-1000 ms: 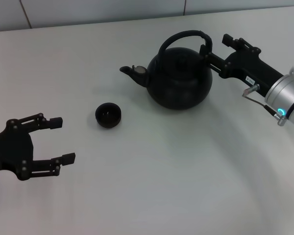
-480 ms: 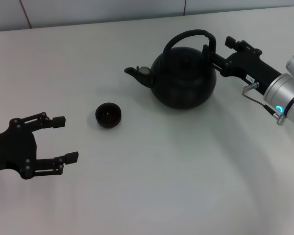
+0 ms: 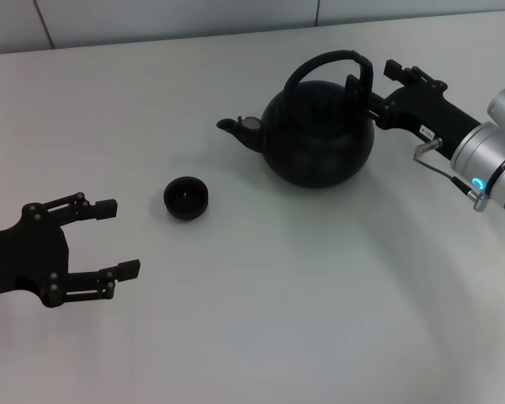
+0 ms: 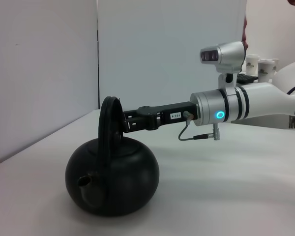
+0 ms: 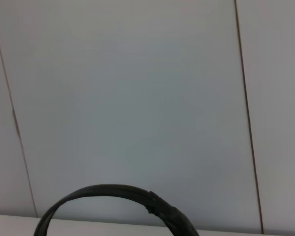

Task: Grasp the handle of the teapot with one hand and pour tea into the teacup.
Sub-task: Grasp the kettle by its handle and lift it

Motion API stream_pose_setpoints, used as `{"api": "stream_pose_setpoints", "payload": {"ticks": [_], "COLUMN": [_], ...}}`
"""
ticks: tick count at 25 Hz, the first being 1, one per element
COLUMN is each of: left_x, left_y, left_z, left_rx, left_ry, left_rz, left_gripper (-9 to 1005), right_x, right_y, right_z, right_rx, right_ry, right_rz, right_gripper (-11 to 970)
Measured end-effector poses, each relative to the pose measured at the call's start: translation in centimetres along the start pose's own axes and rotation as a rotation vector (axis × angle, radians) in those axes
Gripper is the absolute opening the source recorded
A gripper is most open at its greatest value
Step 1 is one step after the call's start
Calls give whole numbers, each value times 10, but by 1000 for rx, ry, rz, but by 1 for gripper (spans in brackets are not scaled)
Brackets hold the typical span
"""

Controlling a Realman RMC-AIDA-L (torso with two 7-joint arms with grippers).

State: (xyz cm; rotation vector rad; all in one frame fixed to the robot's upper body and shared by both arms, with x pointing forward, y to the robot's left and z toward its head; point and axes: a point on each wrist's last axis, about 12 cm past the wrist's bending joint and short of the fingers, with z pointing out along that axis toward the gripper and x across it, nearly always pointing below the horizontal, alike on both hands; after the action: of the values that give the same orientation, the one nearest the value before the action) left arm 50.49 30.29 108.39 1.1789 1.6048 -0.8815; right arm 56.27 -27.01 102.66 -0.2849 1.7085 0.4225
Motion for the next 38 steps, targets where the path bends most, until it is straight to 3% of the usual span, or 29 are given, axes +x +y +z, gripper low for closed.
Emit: {"api": "stream_pose_setpoints", "payload": {"ticks": [12, 17, 28, 38], "left_x": [0, 0, 2, 4], "left_y": [0, 1, 0, -1], "left_z": [5, 5, 4, 2], "left_rx": [-7, -9, -14, -16], "left_ry": [-3, -1, 7, 11], "left_rz": [1, 0, -3, -6], "left_gripper": [859, 859, 859, 859], "right_x": [-1, -2, 0, -7], "right_y": [0, -1, 0, 7], "right_z": [2, 1, 1, 5], "right_rx": [-7, -1, 2, -55], "right_ry": [5, 3, 4, -20], "right_rz": [-24, -22, -19, -53], "right_gripper": [554, 318, 133, 116]}}
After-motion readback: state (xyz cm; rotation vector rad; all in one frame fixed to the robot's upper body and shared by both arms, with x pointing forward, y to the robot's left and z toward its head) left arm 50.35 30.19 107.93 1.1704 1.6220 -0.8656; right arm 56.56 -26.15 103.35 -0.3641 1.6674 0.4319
